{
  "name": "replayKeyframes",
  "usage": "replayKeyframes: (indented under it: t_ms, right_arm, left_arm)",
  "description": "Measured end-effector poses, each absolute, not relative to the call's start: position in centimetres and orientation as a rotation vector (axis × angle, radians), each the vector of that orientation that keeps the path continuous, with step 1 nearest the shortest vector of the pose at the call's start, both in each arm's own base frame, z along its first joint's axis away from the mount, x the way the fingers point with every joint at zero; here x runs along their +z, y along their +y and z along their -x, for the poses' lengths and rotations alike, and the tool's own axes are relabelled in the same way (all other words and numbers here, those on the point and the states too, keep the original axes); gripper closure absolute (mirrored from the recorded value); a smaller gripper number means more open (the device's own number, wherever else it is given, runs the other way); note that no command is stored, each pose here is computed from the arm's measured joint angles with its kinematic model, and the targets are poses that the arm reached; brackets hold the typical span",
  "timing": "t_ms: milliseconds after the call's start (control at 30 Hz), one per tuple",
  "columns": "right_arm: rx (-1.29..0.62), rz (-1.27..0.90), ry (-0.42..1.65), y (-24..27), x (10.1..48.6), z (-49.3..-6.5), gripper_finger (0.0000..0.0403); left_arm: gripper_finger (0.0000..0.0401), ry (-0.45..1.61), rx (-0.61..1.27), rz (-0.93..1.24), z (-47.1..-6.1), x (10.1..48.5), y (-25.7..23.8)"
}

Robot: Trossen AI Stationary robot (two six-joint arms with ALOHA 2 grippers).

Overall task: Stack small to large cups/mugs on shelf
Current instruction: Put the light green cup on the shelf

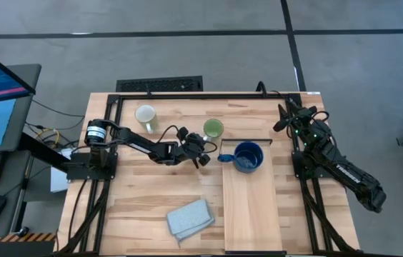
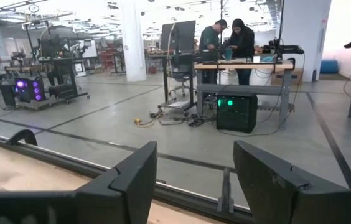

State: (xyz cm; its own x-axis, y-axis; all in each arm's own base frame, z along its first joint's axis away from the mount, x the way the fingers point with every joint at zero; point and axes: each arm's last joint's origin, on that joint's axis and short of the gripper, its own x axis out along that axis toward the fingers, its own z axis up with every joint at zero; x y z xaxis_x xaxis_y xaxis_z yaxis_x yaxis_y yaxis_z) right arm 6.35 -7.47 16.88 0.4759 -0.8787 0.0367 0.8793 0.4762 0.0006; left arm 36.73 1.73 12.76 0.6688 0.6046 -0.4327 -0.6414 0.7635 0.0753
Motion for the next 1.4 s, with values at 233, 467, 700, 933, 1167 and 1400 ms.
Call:
replayKeyframes:
  t_ms: [233,467,700,933,1167,1400]
  right_arm:
    - [-1.074,0.019,-0.033,-7.47,16.87,-6.35,0.0168]
    - [-1.074,0.019,-0.033,-7.47,16.88,-6.35,0.0168]
    - [-1.074,0.019,-0.033,-7.47,16.87,-6.35,0.0168]
    - [-1.074,0.019,-0.033,-7.47,16.87,-6.35,0.0168]
    - [-1.074,0.019,-0.034,-7.47,16.88,-6.35,0.0168]
    - [-1.074,0.019,-0.033,-7.47,16.88,-6.35,0.0168]
  left_arm:
    - [0.0356,0.463,0.687,0.075,-36.76,12.77,1.70]
    - [0.0359,0.454,0.691,0.108,-36.76,12.76,1.69]
    - [0.0359,0.458,0.653,0.124,-36.83,12.78,1.65]
    - [0.0359,0.456,0.651,0.134,-36.83,12.78,1.64]
    - [0.0342,0.452,0.631,0.182,-36.86,12.73,1.56]
    - [0.0352,0.483,0.538,0.220,-36.93,12.56,1.86]
